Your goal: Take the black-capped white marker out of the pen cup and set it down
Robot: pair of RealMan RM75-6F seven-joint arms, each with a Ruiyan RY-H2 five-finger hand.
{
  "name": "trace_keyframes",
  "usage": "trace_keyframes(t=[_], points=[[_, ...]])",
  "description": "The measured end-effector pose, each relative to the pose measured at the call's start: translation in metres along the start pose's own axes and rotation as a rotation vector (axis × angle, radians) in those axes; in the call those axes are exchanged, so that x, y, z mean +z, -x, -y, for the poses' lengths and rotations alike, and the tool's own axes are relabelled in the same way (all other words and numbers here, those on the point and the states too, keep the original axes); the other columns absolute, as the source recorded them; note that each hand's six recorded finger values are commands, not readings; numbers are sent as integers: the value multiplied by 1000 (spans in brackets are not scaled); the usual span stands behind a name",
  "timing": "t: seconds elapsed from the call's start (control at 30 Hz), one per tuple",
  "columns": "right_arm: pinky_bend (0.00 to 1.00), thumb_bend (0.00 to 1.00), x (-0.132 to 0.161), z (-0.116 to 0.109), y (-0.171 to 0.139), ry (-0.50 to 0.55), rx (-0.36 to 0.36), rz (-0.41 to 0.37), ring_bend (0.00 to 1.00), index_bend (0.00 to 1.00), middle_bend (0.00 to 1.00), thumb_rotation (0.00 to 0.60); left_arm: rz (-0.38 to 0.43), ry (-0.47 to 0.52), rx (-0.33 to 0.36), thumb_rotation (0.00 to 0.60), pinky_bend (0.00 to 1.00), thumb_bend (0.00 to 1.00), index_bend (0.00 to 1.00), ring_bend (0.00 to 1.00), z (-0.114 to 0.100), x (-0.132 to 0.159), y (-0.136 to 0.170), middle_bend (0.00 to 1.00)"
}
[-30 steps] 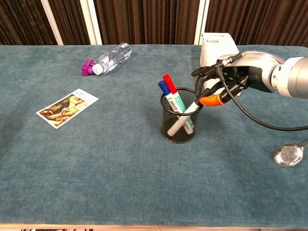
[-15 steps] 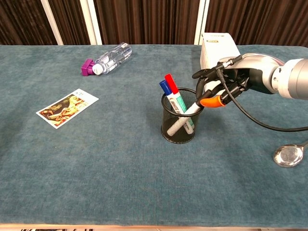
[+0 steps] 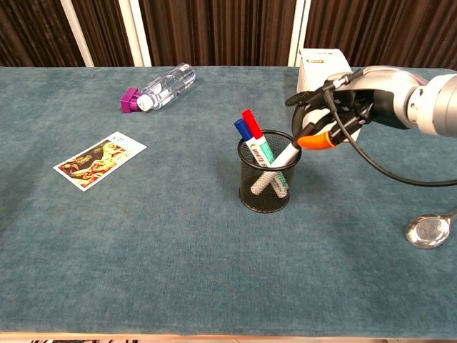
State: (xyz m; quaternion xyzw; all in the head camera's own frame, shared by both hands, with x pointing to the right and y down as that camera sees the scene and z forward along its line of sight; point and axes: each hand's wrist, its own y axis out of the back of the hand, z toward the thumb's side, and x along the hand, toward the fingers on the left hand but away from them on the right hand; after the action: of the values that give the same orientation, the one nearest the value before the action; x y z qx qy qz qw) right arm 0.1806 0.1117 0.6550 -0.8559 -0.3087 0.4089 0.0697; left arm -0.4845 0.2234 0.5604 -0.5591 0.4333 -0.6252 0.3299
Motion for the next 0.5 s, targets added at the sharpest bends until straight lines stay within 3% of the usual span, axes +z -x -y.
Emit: trace_keyframes(t=[0.3, 0.5], points=[[185, 471, 18, -18, -10, -17, -27, -35, 0, 606, 0, 600, 0, 4, 1, 600, 111, 531, 175, 90, 0, 0, 0, 93], [185, 471, 37, -50, -23, -17, -82, -65, 0, 606, 0, 600, 2, 5, 0, 600, 111, 531, 175, 90, 0, 1, 0, 93]])
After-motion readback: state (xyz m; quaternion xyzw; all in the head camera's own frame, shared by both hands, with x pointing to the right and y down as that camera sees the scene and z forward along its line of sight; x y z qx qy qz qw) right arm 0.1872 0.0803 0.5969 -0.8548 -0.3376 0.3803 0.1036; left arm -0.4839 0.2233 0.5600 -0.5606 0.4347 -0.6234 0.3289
